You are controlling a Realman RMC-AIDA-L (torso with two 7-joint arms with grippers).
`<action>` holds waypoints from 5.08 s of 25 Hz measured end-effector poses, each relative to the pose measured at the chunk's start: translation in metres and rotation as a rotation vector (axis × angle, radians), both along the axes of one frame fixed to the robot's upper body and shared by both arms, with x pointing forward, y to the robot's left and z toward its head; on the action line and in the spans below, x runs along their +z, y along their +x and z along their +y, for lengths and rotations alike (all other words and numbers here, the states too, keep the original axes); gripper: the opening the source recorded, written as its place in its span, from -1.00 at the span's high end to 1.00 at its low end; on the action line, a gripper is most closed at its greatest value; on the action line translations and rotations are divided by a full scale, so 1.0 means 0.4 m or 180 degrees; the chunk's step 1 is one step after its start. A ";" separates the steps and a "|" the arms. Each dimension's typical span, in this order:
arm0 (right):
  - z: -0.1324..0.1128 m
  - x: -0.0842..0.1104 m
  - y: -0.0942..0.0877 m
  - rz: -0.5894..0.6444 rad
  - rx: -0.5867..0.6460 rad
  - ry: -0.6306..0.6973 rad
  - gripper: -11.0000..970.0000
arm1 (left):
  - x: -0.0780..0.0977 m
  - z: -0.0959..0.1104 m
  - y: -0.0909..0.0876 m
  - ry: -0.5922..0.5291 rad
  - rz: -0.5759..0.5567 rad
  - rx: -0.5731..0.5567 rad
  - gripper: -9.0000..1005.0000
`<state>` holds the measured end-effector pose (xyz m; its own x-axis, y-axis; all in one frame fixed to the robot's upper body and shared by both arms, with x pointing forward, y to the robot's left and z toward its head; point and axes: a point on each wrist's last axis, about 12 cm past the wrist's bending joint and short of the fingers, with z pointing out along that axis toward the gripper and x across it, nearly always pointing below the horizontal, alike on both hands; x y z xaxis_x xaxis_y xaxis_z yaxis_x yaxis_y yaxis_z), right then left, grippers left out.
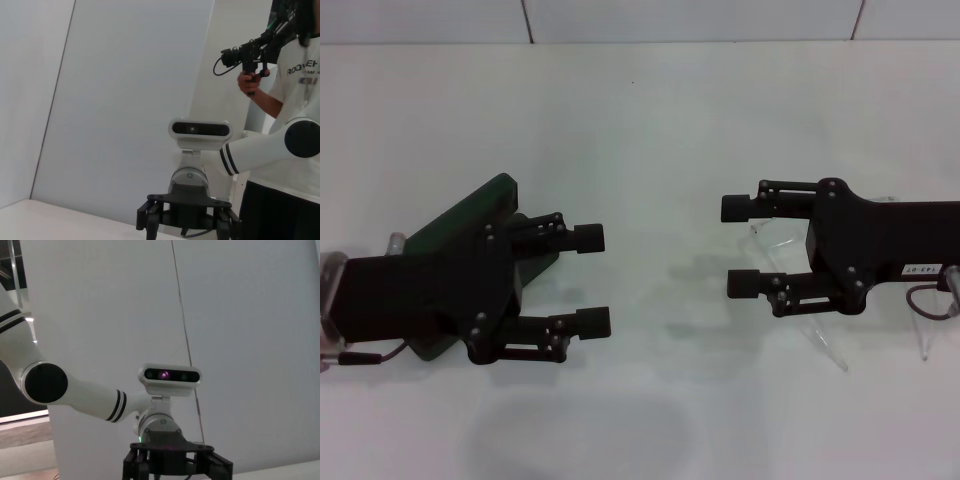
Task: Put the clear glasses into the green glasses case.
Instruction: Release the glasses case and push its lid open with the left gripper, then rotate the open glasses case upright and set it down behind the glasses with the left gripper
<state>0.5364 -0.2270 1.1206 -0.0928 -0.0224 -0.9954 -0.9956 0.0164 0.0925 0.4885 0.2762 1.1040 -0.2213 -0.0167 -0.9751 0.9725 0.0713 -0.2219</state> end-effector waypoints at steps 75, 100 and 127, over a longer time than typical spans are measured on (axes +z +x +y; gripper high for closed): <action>-0.191 -0.055 -0.023 -0.0026 -0.1573 0.0207 -0.52 | 0.140 -0.017 0.243 0.3770 0.1051 0.1616 -0.04; -0.395 -0.058 -0.209 -0.0580 -0.3192 0.1568 -0.52 | 0.199 -0.213 0.186 0.3781 -0.0666 0.0685 0.77; -0.418 -0.071 -0.292 -0.0628 -0.3332 0.1736 -0.52 | 0.102 -0.466 0.249 0.3865 -0.1742 0.0409 0.80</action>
